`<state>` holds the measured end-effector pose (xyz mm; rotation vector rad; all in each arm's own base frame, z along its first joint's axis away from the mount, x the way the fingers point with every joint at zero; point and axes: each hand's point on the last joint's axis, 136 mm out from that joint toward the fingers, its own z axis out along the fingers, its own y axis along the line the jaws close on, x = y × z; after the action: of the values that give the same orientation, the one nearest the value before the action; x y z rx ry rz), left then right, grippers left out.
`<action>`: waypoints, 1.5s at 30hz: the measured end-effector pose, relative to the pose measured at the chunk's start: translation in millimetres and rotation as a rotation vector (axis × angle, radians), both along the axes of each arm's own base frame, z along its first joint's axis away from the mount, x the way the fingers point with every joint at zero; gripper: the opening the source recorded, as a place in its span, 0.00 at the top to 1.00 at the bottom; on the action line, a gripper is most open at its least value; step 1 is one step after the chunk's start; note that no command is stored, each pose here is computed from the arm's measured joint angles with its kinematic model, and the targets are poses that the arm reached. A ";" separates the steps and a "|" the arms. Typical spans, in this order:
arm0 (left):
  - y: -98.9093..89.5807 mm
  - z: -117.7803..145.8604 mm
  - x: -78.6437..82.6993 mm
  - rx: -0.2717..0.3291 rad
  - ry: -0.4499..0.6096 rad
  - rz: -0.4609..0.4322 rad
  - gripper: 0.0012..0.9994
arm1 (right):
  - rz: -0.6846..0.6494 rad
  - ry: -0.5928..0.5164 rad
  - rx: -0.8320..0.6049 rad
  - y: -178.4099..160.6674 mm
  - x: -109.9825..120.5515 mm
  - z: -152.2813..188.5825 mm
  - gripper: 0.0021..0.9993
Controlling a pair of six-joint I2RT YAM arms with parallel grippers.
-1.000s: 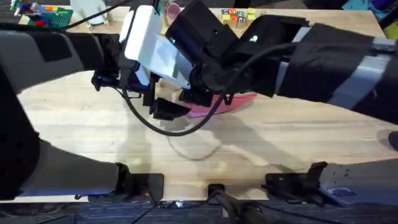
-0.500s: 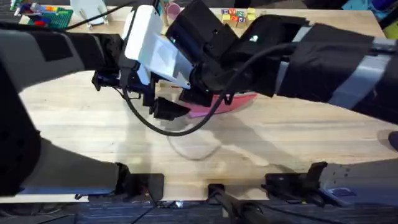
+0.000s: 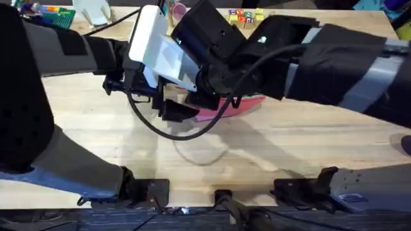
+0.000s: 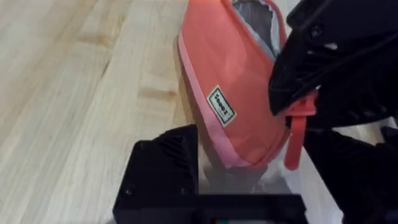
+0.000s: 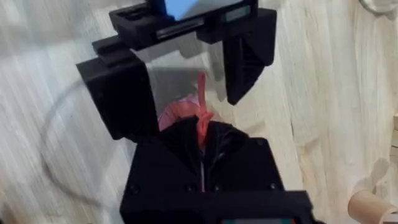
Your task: Unzip the bag, pick up the pens from the table one at a time and place them inside, then zip the bag closed.
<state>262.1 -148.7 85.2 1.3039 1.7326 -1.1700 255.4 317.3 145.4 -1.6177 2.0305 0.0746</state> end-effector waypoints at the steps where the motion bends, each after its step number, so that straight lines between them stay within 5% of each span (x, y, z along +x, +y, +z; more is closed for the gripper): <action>1: -0.4 1.0 0.9 -0.007 -0.006 0.001 0.00 | 0.000 0.000 0.000 0.0 0.0 0.0 0.97; 4: -1.3 2.2 2.3 -0.014 -0.012 0.002 0.10 | 0.000 0.000 0.000 0.0 0.0 0.0 0.97; 9: -3.0 3.9 1.9 -0.025 -0.011 -0.001 0.69 | -0.002 -0.004 0.002 0.0 1.2 0.5 0.97; 12: -3.9 4.8 2.9 -0.031 -0.021 -0.002 0.94 | -0.014 -0.007 0.002 -2.5 5.0 0.8 0.97; 29: -3.8 3.5 6.6 -0.024 -0.050 -0.004 0.96 | -0.123 0.037 0.005 -37.0 34.1 -2.1 0.97; 45: -8.2 8.1 6.5 -0.053 -0.059 -0.013 0.96 | -0.308 0.158 -0.020 -123.1 69.5 -12.7 0.97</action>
<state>268.5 -157.0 93.3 1.3067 1.6427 -1.1647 324.9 194.1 132.7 -1.3282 2.3846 0.0717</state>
